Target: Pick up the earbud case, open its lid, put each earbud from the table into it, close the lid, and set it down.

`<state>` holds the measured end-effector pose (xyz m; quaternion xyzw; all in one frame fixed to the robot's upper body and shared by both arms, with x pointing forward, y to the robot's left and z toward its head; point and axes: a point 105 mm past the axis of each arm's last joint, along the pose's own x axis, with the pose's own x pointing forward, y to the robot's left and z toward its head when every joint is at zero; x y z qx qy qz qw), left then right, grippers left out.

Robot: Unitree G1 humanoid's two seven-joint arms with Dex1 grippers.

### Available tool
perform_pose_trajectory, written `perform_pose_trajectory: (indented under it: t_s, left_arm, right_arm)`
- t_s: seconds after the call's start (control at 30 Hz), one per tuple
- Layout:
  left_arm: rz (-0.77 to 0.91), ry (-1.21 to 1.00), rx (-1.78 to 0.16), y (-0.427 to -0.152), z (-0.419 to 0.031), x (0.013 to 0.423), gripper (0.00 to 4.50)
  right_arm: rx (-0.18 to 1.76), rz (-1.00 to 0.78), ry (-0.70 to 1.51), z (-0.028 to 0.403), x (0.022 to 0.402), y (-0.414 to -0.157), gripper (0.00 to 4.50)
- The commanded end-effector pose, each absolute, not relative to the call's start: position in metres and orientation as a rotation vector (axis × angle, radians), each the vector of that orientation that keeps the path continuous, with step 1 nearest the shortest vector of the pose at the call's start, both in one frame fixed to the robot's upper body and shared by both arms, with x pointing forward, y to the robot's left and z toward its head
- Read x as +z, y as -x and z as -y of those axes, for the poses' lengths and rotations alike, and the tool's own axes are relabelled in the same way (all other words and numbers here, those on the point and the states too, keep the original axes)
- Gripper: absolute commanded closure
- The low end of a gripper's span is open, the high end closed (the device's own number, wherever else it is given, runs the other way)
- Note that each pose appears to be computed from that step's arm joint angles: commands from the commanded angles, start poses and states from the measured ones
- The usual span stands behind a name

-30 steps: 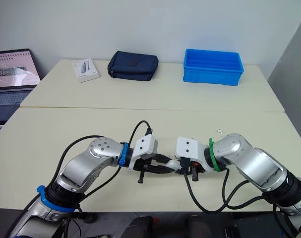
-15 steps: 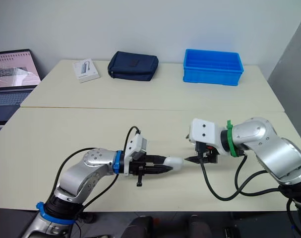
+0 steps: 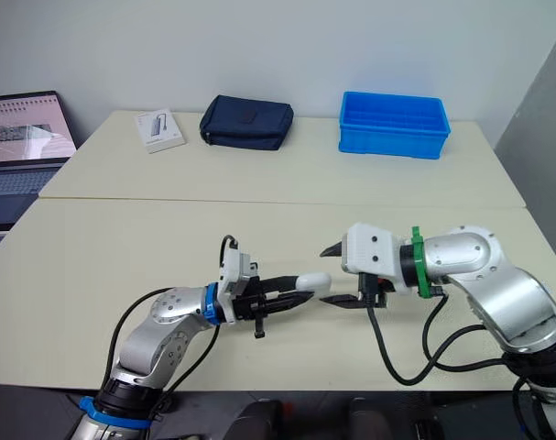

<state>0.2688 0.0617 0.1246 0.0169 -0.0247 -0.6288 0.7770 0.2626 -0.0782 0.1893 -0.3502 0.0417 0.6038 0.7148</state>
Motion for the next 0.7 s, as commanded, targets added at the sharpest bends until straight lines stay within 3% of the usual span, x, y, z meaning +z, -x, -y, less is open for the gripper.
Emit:
perform_pose_trajectory:
  t_s: [0.03, 0.7]
  left_arm:
    - [0.11, -0.064, -1.396, -0.264, -0.055, 0.136, 3.71]
    - [0.104, -0.089, -1.406, -0.265, -0.06, 0.131, 3.71]
  right_arm:
    - [1.293, -0.048, 0.821, 0.077, 0.198, -0.271, 0.88]
    - [1.208, -0.019, 0.728, 0.083, 0.222, -0.285, 0.88]
